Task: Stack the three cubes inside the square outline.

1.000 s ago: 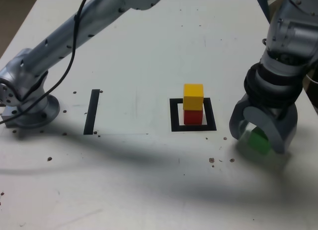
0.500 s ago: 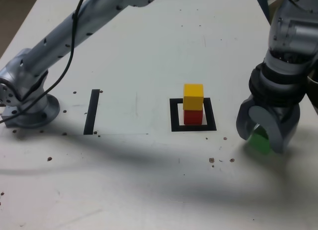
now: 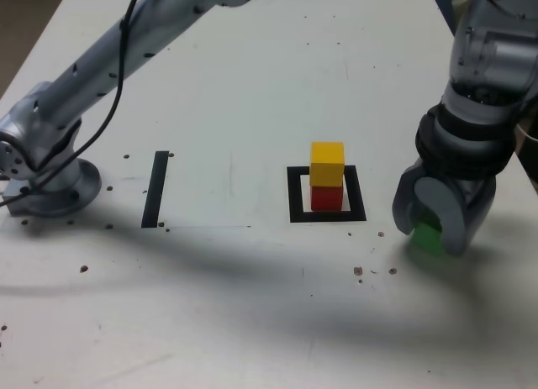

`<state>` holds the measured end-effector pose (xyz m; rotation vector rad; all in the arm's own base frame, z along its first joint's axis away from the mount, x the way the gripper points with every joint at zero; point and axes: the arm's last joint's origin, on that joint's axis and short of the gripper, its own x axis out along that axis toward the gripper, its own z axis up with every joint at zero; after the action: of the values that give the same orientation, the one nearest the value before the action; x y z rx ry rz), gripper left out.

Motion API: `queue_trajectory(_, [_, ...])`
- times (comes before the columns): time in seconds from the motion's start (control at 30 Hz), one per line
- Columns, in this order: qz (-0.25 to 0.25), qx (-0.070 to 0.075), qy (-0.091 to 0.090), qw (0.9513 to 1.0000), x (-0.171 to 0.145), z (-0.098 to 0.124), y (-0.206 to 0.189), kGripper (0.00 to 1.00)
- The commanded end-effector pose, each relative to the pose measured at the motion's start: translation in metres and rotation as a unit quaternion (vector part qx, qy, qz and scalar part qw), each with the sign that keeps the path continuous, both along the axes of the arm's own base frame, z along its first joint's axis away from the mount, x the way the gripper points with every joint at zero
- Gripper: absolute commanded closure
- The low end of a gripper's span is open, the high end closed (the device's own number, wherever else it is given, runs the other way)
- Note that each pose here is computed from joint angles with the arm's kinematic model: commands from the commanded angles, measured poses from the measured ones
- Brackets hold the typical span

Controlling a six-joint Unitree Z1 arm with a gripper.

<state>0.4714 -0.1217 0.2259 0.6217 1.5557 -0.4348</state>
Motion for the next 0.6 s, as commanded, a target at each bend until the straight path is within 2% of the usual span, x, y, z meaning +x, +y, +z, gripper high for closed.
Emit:
queue_trajectory(0.0, [0.001, 0.001, -0.003, 1.0, -0.006, 0.014, 0.002, 0.96])
queue_trajectory(0.13, [0.009, 0.004, -0.011, 0.9999, -0.019, 0.04, 0.007, 0.96])
queue_trajectory(0.3, [0.024, -0.005, -0.024, 0.9994, -0.037, 0.073, 0.014, 0.96])
queue_trajectory(0.43, [0.041, -0.008, -0.028, 0.9987, -0.051, 0.087, 0.019, 0.96])
queue_trajectory(0.57, [0.079, -0.005, -0.022, 0.9966, -0.067, 0.095, 0.028, 0.96])
